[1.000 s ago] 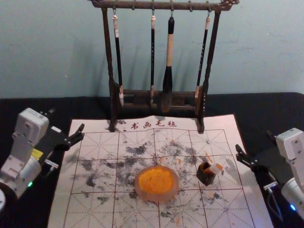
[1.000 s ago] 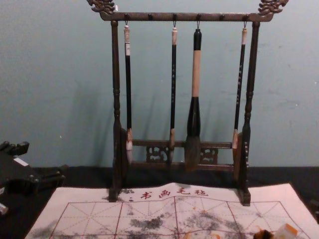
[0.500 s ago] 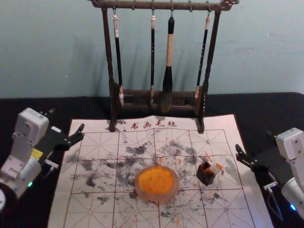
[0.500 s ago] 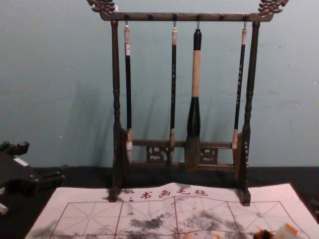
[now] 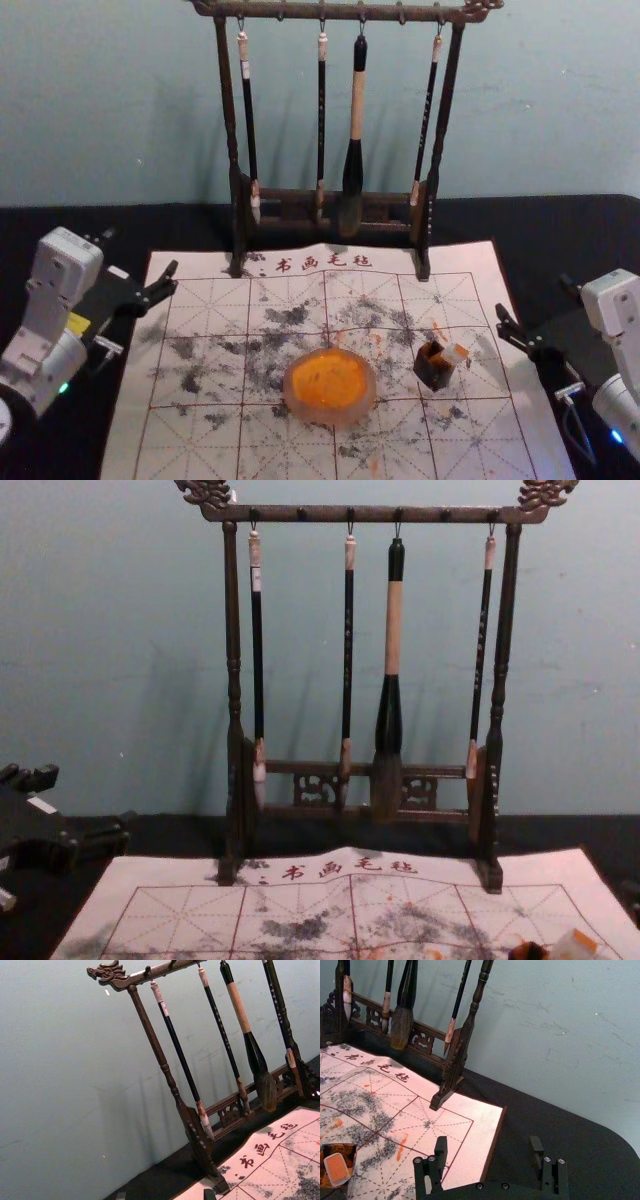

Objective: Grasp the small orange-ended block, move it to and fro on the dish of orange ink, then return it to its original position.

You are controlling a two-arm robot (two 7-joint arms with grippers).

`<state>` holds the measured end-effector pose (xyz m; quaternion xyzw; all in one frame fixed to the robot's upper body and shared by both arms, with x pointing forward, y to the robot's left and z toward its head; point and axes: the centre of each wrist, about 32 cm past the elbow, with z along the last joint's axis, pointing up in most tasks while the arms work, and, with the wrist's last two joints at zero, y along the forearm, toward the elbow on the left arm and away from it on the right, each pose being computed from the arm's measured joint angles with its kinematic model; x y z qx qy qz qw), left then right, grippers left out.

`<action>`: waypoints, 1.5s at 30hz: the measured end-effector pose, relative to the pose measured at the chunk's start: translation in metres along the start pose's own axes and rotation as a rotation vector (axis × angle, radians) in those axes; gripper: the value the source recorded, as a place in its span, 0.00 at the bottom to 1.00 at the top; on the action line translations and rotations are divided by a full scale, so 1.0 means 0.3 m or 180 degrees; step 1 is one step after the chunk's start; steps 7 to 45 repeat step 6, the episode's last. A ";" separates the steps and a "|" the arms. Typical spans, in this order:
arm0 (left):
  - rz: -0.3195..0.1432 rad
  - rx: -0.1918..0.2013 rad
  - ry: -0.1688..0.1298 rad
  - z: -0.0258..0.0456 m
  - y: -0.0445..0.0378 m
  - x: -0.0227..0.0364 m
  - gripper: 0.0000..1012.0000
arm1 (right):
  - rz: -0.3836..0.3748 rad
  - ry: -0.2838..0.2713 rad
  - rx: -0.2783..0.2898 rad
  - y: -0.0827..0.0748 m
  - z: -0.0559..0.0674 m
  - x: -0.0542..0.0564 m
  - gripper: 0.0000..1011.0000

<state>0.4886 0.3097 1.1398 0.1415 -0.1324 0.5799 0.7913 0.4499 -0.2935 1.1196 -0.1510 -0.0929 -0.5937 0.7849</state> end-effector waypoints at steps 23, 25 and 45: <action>0.0000 0.0000 0.0000 0.000 0.000 0.000 0.99 | 0.0000 0.0000 0.0000 0.000 0.000 0.000 0.99; 0.0000 0.0000 0.0000 0.000 0.000 0.000 0.99 | 0.0000 0.0000 0.0000 0.000 0.000 0.000 0.99; 0.0000 0.0000 0.0000 0.000 0.000 0.000 0.99 | 0.0000 0.0000 0.0000 0.000 0.000 0.000 0.99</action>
